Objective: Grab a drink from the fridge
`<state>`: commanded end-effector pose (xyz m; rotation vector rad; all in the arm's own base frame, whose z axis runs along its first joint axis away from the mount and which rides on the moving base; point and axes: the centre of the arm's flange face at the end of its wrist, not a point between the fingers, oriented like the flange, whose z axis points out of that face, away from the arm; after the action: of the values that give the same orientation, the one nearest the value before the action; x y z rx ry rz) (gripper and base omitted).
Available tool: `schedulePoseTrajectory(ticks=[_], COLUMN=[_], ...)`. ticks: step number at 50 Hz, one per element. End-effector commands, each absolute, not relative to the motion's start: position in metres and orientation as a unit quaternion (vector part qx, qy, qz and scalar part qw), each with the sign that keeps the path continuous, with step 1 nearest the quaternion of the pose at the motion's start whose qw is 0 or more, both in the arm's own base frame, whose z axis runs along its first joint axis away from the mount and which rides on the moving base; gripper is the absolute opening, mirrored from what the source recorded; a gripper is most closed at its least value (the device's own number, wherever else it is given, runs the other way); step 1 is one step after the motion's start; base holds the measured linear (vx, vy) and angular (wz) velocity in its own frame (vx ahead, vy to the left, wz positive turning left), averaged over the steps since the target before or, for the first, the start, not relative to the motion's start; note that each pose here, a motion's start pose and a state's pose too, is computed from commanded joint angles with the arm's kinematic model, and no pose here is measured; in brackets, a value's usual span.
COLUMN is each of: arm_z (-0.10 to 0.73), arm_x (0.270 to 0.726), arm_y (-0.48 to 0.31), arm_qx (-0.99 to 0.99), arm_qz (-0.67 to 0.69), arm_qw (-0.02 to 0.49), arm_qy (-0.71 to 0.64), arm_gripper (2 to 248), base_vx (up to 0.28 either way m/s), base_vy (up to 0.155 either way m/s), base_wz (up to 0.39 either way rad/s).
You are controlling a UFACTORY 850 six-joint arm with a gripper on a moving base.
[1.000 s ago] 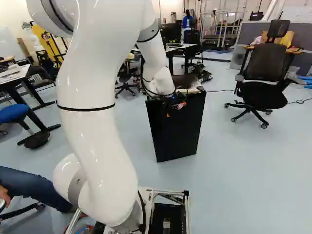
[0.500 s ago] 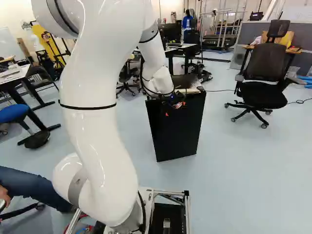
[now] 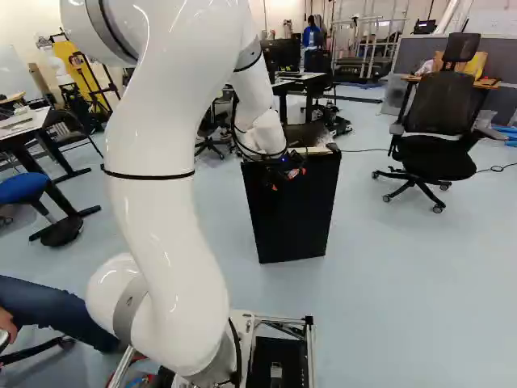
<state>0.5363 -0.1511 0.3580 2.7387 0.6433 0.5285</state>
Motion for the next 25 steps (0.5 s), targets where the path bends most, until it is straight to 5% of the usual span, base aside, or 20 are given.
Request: schedulePoseTrajectory(ticks=[25], arm_z=[0.3575], arm_x=[0.5447], arm_y=[-0.1494], arm_qx=[0.950], arm_qz=[0.187], arm_qw=[0.134], arm_qy=[0.209], arm_gripper=[247], base_vx=[0.000], base_vy=[0.000], base_wz=[0.000])
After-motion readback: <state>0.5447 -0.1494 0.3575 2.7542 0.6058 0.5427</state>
